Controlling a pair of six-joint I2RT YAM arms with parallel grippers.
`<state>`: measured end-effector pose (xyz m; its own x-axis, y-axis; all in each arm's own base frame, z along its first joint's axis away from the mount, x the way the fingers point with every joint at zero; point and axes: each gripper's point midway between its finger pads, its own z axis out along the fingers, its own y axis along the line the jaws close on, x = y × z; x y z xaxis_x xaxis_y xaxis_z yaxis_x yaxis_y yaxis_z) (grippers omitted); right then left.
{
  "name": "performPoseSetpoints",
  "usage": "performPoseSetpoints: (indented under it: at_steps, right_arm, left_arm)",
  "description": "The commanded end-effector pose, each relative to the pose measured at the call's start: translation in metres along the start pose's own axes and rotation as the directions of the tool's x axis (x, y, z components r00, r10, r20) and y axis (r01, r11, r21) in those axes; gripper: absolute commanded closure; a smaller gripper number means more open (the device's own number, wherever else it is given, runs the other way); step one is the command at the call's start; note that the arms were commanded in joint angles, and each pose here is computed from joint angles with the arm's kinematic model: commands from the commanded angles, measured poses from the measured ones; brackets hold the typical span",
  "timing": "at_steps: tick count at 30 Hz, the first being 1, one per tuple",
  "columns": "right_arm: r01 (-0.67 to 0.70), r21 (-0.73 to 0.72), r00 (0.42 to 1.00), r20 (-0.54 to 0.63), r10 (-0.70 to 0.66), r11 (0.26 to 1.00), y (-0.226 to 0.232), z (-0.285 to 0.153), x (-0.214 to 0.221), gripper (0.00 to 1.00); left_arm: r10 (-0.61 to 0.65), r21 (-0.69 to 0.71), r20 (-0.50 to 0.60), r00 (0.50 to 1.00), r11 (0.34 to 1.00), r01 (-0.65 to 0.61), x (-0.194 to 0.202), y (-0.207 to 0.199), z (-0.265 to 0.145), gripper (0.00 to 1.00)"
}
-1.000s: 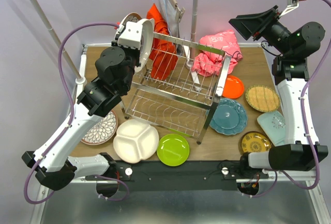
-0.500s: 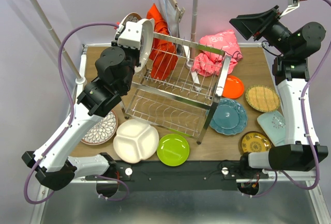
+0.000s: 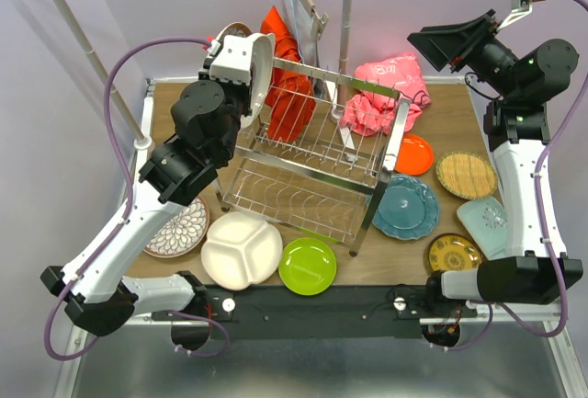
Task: Load the plates into the dish rack
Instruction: Insert the plate into the dish rack
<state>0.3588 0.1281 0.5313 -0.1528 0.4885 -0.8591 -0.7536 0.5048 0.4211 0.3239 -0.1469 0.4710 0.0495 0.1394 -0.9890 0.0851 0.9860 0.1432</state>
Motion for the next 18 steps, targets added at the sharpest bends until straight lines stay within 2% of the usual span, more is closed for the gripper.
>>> performPoseSetpoints:
  at_steps: [1,11,18]
  right_arm:
    - [0.003,0.011,1.0,0.02,-0.003,1.0,0.005,-0.005,-0.006,0.0]
    - [0.003,0.015,1.0,0.02,-0.003,1.0,0.004,-0.006,-0.005,0.0]
    - [0.001,0.018,1.0,0.021,-0.001,1.0,0.003,-0.007,-0.005,0.0]
  left_arm:
    - [-0.064,-0.039,0.052,0.997,0.997,0.066,-0.021,0.007,-0.001,0.58]
    - [-0.068,-0.05,0.064,0.996,0.996,0.072,-0.029,0.01,-0.002,0.52]
    - [-0.085,-0.055,0.082,0.993,0.995,0.089,-0.04,0.014,-0.006,0.43]
